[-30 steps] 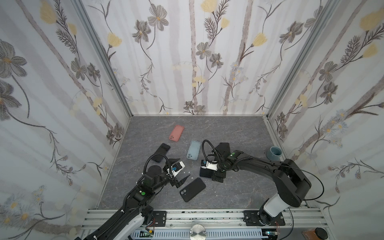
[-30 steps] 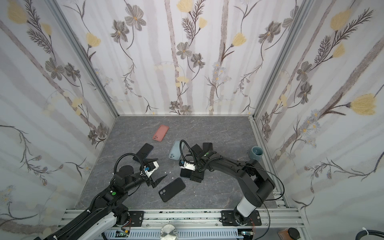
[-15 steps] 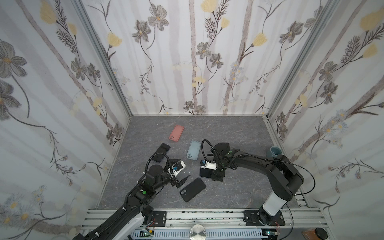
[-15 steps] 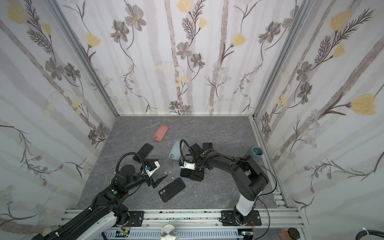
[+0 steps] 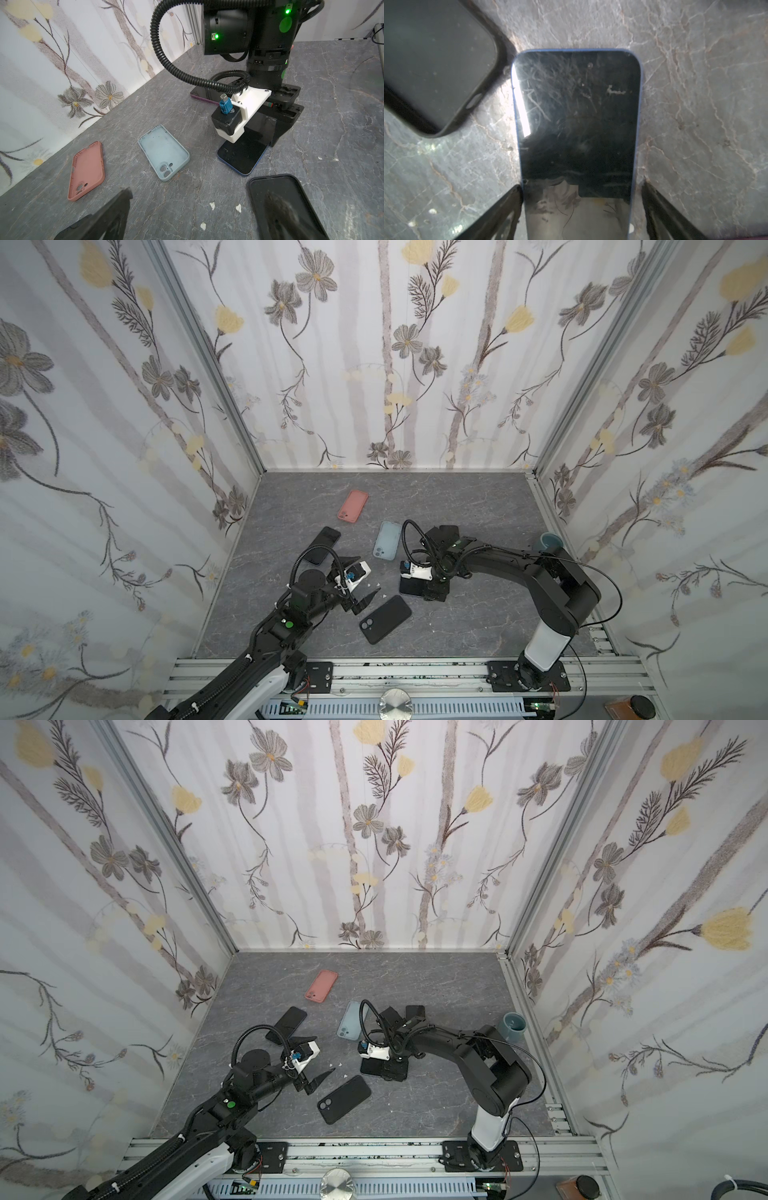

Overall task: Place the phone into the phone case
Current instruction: 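Close the right gripper on the blue-edged phone's end, then lift the phone with the right gripper toward the left gripper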

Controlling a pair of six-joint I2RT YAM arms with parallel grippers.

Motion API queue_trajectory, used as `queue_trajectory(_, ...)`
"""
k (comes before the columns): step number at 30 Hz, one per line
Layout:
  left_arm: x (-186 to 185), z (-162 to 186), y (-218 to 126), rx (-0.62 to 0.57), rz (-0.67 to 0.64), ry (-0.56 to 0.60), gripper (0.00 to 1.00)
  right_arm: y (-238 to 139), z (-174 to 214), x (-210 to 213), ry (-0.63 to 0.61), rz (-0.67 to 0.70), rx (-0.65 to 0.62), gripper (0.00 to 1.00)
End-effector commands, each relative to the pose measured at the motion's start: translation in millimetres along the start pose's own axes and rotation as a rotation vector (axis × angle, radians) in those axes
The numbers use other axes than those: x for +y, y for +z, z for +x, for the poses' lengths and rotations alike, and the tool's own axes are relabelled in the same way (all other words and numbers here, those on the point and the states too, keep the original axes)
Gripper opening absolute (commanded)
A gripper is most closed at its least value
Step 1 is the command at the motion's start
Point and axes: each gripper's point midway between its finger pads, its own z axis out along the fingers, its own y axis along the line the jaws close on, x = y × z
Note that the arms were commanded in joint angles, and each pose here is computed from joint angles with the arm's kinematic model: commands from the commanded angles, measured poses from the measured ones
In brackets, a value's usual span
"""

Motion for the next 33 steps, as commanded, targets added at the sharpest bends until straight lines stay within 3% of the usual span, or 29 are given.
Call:
queue_trajectory(1,4.5,-8.7,0.4,-0.038,-0.022,0.005,1.00,2.5,7.5,1.9,0.000,-0.004,0.032,0.84)
queue_trajectory(13,9.5,-3.3,4.4,-0.014,-0.048,-0.029,1.00,-4.0,5.3,5.1,-0.004,-0.002,0.006,0.69)
queue_trajectory(22,21.7,-0.7,14.7,0.086,-0.071,-0.166,1.00,-15.3,-0.2,8.5,-0.011,0.007,-0.047,0.59)
queue_trajectory(28,39.4,-21.5,22.1,0.148,-0.108,-0.408,1.00,-32.5,-4.8,4.9,0.002,0.039,-0.107,0.56)
queue_trajectory(33,41.3,-41.7,33.5,0.200,-0.071,-0.655,0.98,-69.5,-22.4,-1.8,0.002,0.111,-0.219,0.56)
